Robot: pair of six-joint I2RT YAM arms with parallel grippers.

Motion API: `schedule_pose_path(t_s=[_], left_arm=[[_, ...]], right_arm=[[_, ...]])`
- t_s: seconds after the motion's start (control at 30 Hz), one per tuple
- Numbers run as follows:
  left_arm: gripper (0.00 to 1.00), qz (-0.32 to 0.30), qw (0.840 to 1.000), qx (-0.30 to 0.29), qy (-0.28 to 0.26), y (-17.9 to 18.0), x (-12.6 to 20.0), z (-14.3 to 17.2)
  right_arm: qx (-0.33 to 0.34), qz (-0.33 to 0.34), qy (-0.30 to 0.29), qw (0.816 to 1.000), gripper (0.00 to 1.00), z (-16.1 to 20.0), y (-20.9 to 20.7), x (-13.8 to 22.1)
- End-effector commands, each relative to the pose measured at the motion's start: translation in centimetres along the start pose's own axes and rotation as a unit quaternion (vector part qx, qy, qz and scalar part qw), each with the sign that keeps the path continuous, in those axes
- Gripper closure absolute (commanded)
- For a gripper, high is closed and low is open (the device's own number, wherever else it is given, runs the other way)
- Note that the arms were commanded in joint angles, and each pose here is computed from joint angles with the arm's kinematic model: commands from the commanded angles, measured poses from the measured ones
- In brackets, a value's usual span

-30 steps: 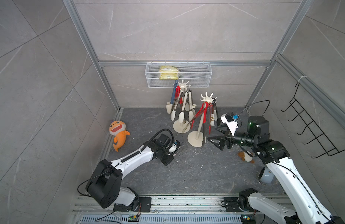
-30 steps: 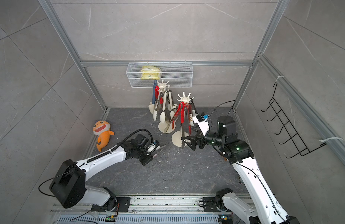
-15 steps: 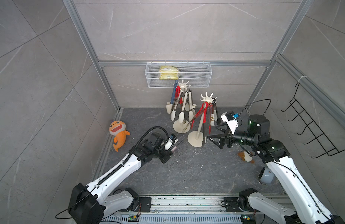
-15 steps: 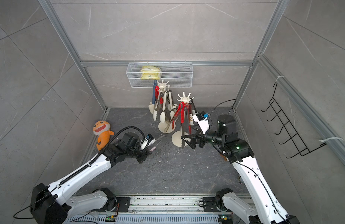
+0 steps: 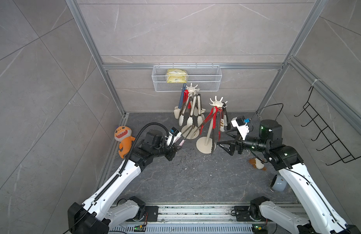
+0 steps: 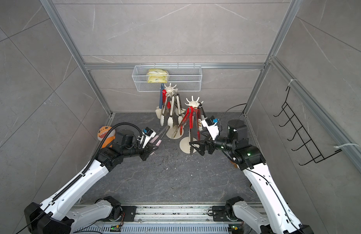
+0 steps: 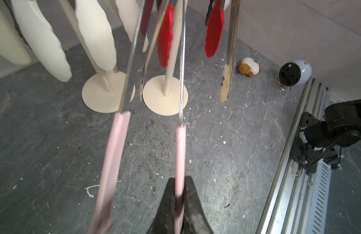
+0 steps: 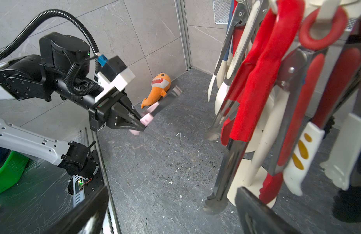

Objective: Hang food tongs on kitchen utensil racks
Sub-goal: Pick up the food tongs from the center of the board, then hang the food tongs on the rack.

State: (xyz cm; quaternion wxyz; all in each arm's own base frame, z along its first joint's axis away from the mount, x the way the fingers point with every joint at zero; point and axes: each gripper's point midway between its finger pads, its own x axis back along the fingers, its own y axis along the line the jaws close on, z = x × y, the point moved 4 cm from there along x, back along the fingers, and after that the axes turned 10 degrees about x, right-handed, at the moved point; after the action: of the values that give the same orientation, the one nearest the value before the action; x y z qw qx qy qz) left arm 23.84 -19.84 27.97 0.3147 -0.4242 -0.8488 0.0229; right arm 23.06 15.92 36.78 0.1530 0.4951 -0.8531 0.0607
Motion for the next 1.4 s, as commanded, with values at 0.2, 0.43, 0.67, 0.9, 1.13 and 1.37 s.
schedule_pose_path(t_s=[0.2,0.43,0.67,0.9,1.13,1.37], left_arm=[[1.0,0.082,0.99,-0.017,-0.115,-1.8,2.3,-6.7],[1.0,0.132,0.98,-0.018,-0.145,-2.1,2.2,-9.7],[1.0,0.185,0.973,-0.006,-0.137,-2.5,1.2,-11.7],[1.0,0.216,0.968,0.003,-0.128,-2.6,0.2,-12.3],[1.0,0.235,0.964,-0.001,-0.126,-2.5,-0.6,-12.9],[1.0,0.268,0.955,-0.001,-0.123,-2.7,-1.3,-13.7]], right_arm=[[0.009,0.0,-0.014,1.0,0.0,-1.1,0.3,0.4],[0.009,-0.002,-0.013,1.0,0.0,-1.1,0.4,0.5],[0.011,0.001,-0.013,1.0,0.0,-1.1,0.4,0.6],[0.01,0.001,-0.011,1.0,0.0,-1.0,0.5,0.7],[0.008,0.001,-0.009,1.0,0.0,-0.7,0.6,0.7],[0.009,0.002,-0.007,1.0,0.0,-0.6,0.7,0.8]])
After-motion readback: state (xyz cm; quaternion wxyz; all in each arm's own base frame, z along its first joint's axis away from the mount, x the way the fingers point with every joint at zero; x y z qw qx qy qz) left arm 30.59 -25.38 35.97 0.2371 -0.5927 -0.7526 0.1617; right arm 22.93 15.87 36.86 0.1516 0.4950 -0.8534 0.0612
